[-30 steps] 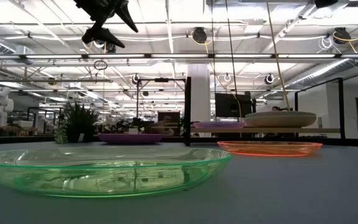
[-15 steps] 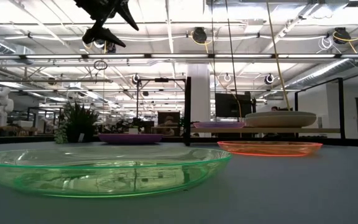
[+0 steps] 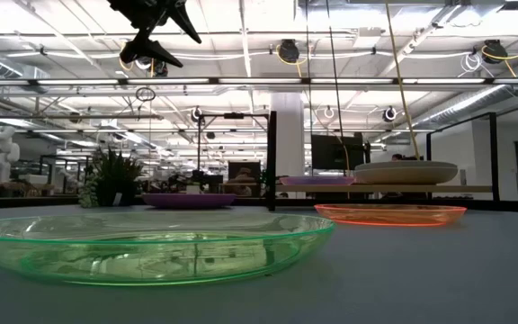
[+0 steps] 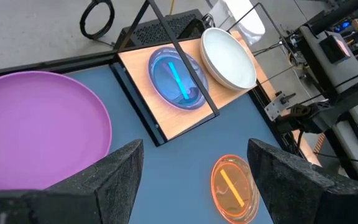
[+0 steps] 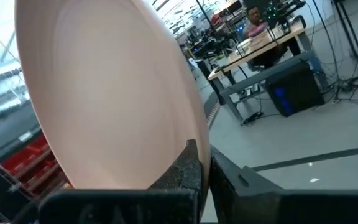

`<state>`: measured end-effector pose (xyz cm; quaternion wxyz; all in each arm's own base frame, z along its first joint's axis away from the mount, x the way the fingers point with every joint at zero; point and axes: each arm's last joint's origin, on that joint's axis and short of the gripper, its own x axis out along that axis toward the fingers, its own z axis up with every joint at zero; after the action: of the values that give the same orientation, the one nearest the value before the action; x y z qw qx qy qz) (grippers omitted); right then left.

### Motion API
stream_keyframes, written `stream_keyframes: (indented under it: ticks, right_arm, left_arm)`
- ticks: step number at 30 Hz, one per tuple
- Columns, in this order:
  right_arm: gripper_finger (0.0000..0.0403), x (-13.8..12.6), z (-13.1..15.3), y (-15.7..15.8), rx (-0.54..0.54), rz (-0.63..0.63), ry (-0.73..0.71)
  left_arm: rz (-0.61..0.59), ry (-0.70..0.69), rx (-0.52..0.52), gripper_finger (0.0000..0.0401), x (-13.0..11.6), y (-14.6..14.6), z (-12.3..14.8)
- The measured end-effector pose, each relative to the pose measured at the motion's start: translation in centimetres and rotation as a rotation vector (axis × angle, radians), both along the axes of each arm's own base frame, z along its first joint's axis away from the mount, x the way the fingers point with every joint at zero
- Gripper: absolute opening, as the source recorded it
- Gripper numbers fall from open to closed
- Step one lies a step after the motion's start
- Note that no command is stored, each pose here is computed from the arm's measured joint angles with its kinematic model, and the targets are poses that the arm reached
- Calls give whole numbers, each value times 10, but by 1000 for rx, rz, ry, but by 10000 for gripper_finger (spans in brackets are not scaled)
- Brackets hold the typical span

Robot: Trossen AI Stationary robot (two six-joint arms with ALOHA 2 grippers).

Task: Place and stack plates onto a shelf
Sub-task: Stack the light brown plate on the light blue plate on the shelf

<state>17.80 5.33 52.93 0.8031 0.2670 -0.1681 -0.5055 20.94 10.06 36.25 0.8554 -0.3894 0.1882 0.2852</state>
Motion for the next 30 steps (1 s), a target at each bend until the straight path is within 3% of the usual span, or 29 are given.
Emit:
stream_keyframes:
  ticks: [2,6,8,11,14,21,26,30]
  right_arm:
    - [0,3,-1,-2,2,-16,-3]
    - [0,22,-15,6,-129,-21,277]
    - [0,32,-20,10,-188,2,336]
    - [0,44,-18,19,-348,164,243]
    - [0,50,-10,23,-395,304,101]
    - [0,72,-27,24,-303,444,194]
    - [0,71,-32,15,-151,579,145]
    - [0,71,-47,11,-23,632,215]
  left_arm:
    - [-2,-2,5,289,0,0,0]
    - [-12,-15,28,289,1,1,2]
    - [-11,-24,31,289,2,1,3]
    - [-10,-40,36,289,2,1,4]
    - [-7,-44,27,289,3,1,4]
    - [0,-55,17,289,1,0,6]
    - [-5,-59,15,289,1,-2,6]
    - [-22,-61,11,289,3,-6,6]
